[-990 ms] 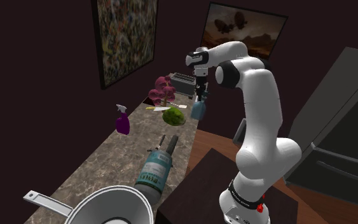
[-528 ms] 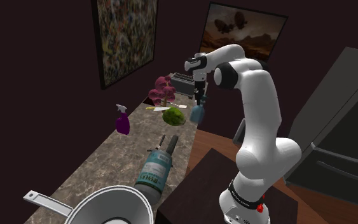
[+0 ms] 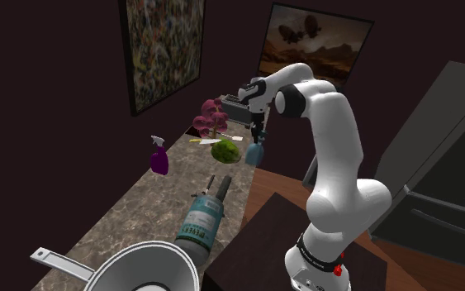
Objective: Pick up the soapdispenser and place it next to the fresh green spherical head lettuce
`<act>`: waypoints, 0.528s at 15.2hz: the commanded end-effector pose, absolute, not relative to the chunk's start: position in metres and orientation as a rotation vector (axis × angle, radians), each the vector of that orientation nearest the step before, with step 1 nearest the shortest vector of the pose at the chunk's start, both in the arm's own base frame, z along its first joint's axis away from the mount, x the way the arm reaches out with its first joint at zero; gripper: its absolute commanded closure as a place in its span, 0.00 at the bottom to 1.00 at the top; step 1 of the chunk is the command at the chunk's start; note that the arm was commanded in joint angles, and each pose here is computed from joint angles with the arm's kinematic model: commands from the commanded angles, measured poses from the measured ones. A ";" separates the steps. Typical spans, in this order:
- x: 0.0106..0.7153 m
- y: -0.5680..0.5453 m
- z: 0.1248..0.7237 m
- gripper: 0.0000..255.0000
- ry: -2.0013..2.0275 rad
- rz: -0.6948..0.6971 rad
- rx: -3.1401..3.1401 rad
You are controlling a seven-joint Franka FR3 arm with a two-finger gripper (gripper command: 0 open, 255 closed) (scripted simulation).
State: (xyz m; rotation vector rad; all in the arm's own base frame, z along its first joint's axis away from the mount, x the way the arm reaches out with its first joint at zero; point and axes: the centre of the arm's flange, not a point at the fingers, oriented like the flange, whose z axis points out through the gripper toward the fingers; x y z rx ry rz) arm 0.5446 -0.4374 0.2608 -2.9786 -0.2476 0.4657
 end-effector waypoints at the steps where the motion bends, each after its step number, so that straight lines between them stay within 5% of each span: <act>1: 0.544 -0.438 0.251 1.00 -0.248 0.465 -2.979; 8: 0.544 -0.438 0.214 1.00 -0.248 0.465 -2.979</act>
